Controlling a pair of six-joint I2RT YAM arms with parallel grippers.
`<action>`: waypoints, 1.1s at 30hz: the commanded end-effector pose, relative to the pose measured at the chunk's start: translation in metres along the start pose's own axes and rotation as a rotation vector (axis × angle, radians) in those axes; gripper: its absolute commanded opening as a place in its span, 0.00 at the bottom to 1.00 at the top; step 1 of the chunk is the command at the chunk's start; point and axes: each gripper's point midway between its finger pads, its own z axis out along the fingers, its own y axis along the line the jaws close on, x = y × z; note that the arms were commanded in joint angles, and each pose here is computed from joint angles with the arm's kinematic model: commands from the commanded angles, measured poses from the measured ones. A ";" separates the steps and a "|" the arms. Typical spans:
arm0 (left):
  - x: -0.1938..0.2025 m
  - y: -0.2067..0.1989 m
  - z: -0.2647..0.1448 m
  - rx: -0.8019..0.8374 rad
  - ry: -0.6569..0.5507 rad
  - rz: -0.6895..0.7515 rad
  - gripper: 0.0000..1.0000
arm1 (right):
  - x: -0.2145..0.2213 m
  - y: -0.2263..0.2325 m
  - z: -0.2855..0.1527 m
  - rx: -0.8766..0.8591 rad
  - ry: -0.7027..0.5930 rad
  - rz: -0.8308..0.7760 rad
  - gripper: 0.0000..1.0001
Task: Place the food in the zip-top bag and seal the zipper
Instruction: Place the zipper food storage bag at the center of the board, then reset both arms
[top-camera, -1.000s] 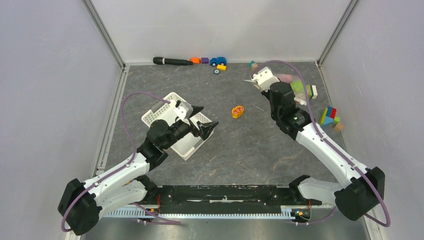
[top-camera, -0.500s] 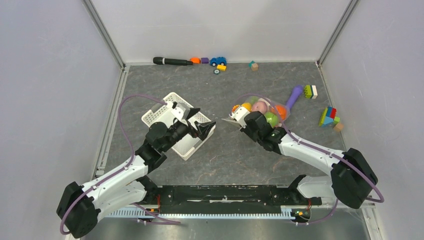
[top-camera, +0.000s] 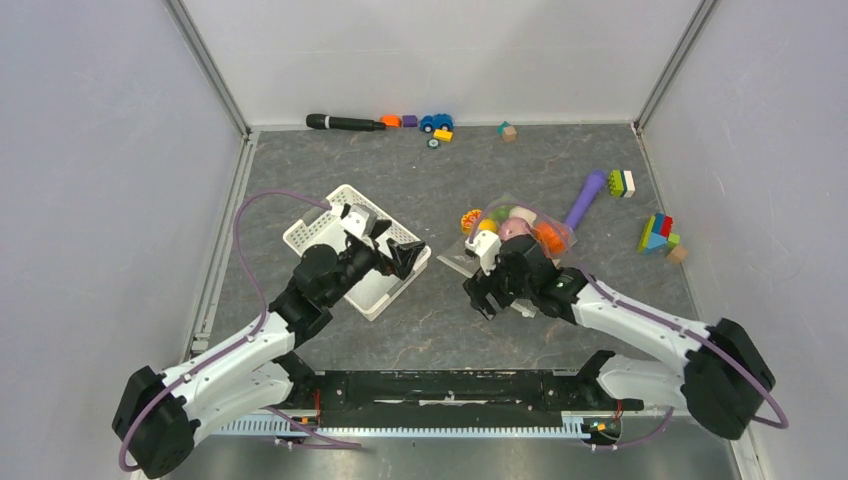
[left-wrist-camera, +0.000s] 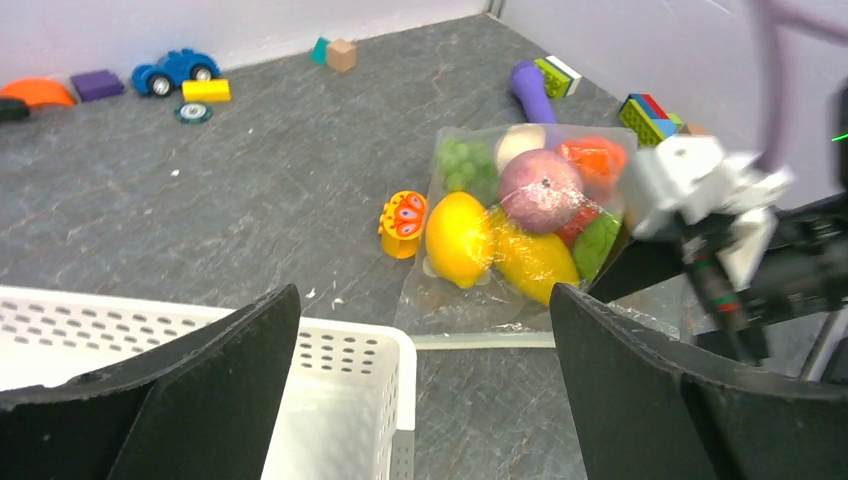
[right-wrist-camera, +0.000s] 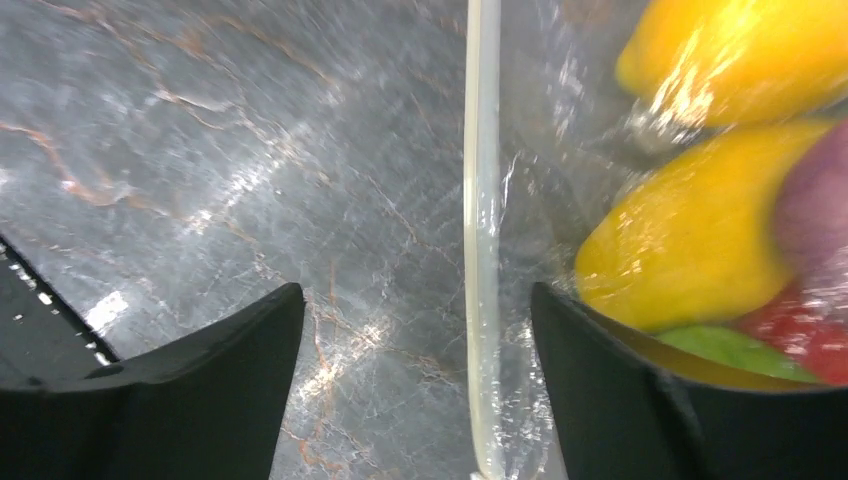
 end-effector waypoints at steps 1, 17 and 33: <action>-0.027 0.015 -0.001 -0.118 -0.042 -0.081 1.00 | -0.079 0.012 -0.042 -0.050 -0.259 -0.016 0.98; -0.002 0.109 -0.023 -0.712 0.265 -0.328 1.00 | -0.056 -0.166 -0.149 0.776 -0.416 0.526 0.98; 0.030 0.222 -0.110 -1.069 0.229 -0.524 1.00 | 0.097 -0.251 -0.185 1.133 -0.318 0.914 0.98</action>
